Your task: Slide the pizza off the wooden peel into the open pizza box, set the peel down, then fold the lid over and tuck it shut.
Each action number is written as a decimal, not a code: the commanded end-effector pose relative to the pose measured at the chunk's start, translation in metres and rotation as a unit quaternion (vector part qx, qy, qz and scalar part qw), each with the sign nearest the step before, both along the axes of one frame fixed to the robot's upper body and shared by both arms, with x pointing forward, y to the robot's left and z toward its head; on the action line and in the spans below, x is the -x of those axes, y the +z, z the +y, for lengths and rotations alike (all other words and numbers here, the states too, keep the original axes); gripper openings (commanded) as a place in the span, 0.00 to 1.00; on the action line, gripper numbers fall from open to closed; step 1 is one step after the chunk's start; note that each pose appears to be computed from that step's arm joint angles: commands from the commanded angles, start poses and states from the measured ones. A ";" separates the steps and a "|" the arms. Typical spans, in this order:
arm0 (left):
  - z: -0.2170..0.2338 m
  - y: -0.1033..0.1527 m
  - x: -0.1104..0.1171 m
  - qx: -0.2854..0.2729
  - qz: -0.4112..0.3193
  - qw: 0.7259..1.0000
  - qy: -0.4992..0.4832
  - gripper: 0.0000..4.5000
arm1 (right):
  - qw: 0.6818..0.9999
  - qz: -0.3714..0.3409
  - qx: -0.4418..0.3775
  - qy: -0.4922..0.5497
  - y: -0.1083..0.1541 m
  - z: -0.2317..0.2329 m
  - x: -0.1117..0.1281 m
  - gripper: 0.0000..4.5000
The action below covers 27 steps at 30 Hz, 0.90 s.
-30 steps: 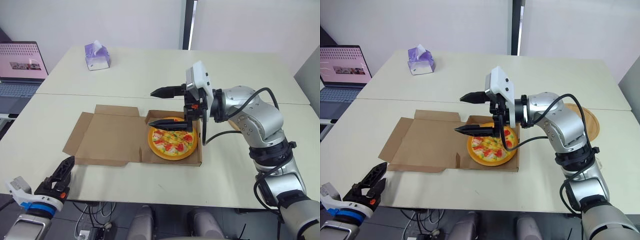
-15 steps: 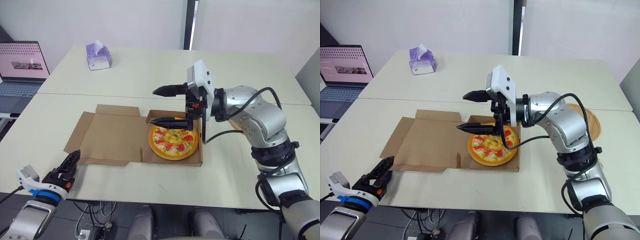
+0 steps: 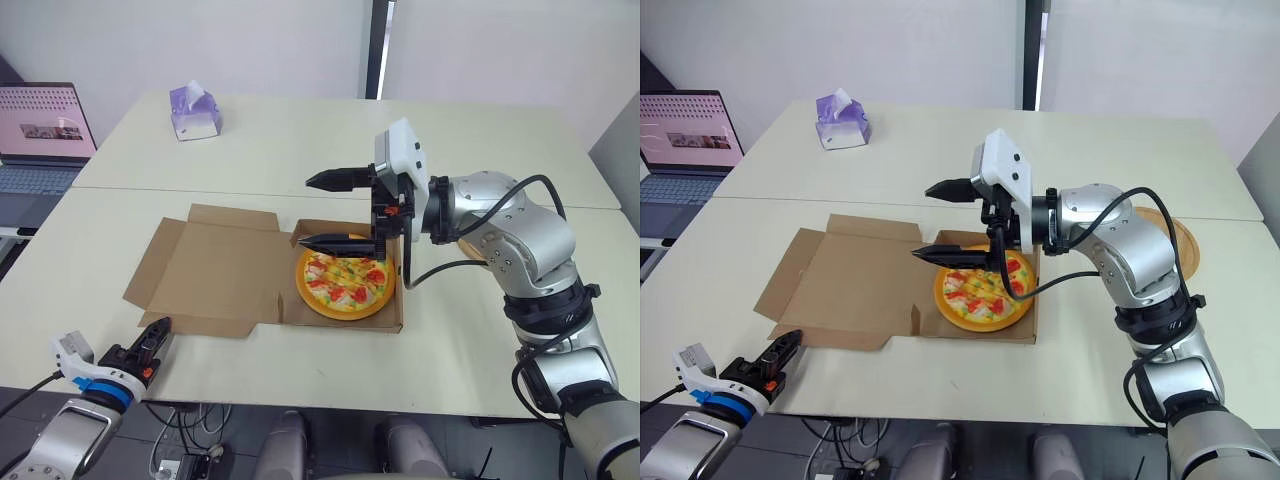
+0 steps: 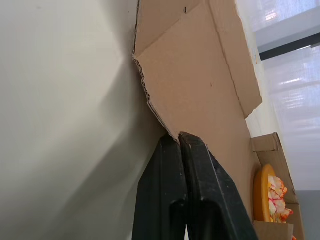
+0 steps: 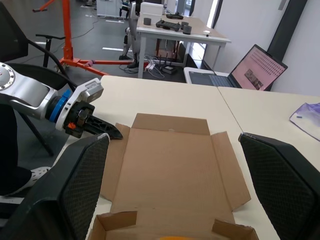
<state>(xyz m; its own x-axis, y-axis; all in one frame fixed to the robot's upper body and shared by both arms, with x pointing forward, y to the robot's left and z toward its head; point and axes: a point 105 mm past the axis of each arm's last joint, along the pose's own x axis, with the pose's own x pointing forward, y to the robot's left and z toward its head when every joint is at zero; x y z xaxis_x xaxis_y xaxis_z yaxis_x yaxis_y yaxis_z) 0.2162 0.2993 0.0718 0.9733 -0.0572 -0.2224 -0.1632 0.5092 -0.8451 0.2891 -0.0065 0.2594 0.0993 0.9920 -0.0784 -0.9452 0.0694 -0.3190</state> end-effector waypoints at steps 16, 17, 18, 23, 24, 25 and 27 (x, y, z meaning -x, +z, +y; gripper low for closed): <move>0.013 0.067 -0.012 -0.111 -0.111 0.987 -0.018 0.00 | 0.997 -0.039 0.024 -0.069 -0.008 -0.028 -0.037 0.78; 0.013 0.071 -0.013 -0.117 -0.116 0.986 -0.023 0.00 | 0.995 -0.048 0.033 -0.087 -0.011 -0.035 -0.047 0.70; 0.012 0.073 -0.014 -0.124 -0.119 0.985 -0.028 0.00 | 0.993 -0.053 0.040 -0.102 -0.014 -0.040 -0.056 0.62; 0.009 0.082 -0.023 -0.139 -0.129 0.981 -0.041 0.00 | 0.974 -0.095 0.105 -0.178 -0.038 -0.067 -0.099 0.23; 0.007 0.084 -0.025 -0.140 -0.134 0.980 -0.047 0.00 | 0.969 -0.104 0.125 -0.187 -0.046 -0.072 -0.106 0.15; 0.005 0.087 -0.026 -0.143 -0.138 0.979 -0.051 0.00 | 0.966 -0.109 0.138 -0.192 -0.052 -0.076 -0.111 0.06; 0.000 0.093 -0.031 -0.145 -0.148 0.976 -0.062 0.00 | 0.957 -0.117 0.165 -0.210 -0.067 -0.086 -0.123 0.01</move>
